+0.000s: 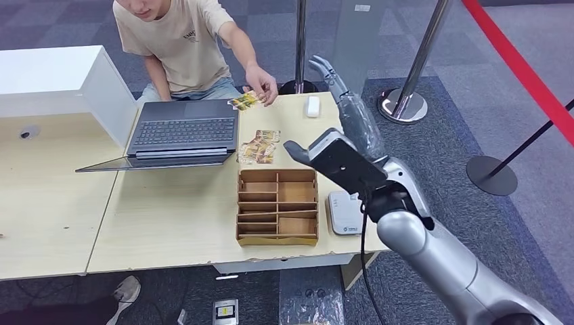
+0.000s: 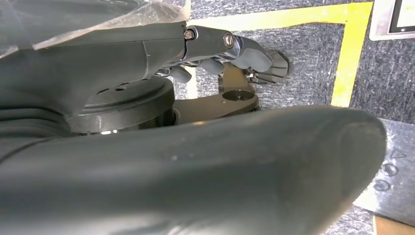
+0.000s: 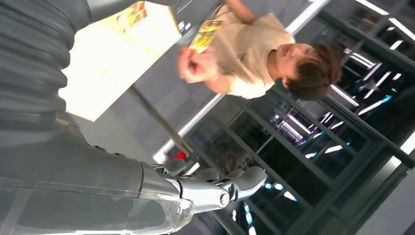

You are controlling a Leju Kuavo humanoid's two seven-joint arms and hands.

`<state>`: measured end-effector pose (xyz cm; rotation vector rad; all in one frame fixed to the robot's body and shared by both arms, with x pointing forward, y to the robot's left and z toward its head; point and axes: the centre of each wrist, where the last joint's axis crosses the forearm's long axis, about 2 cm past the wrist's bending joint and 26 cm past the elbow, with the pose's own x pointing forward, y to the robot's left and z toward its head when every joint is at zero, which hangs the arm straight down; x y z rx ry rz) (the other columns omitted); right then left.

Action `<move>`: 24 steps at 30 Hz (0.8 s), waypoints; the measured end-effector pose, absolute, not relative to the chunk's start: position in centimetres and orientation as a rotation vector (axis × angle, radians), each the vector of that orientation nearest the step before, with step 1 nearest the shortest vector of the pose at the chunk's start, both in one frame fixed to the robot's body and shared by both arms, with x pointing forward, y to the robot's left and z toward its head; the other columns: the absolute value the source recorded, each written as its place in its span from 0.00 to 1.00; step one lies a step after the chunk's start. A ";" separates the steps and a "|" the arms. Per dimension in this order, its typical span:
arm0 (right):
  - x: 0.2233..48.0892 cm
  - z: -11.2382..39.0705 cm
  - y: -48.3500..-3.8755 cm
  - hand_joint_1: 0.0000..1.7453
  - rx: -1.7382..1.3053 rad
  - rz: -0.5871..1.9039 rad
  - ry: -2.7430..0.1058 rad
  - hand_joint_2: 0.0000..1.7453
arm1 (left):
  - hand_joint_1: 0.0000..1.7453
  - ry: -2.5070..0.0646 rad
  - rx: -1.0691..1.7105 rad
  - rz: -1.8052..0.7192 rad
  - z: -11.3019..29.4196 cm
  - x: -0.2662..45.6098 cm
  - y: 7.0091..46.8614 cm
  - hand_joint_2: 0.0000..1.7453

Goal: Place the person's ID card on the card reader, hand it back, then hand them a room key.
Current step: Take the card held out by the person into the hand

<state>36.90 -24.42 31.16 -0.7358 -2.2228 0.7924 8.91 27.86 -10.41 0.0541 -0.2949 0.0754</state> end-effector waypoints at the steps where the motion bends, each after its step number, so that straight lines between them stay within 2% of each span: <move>1: 37.1 31.1 -24.0 0.00 -0.757 0.819 -2.215 1.00 | 0.00 -0.295 0.053 0.069 -10.4 9.0 27.9 0.00; 11: 39.2 28.1 -21.4 0.00 -0.742 0.941 -2.105 1.00 | 0.00 -0.293 0.049 0.023 -10.3 9.3 27.9 0.00; 18: 39.0 26.7 -19.8 0.00 -0.936 0.920 -2.215 1.00 | 0.00 -0.278 0.051 -0.001 -10.3 9.2 27.9 0.00; 24: 38.5 26.0 -17.8 0.00 -0.973 0.908 -2.270 1.00 | 0.00 -0.277 0.051 0.002 -10.3 9.2 27.9 0.00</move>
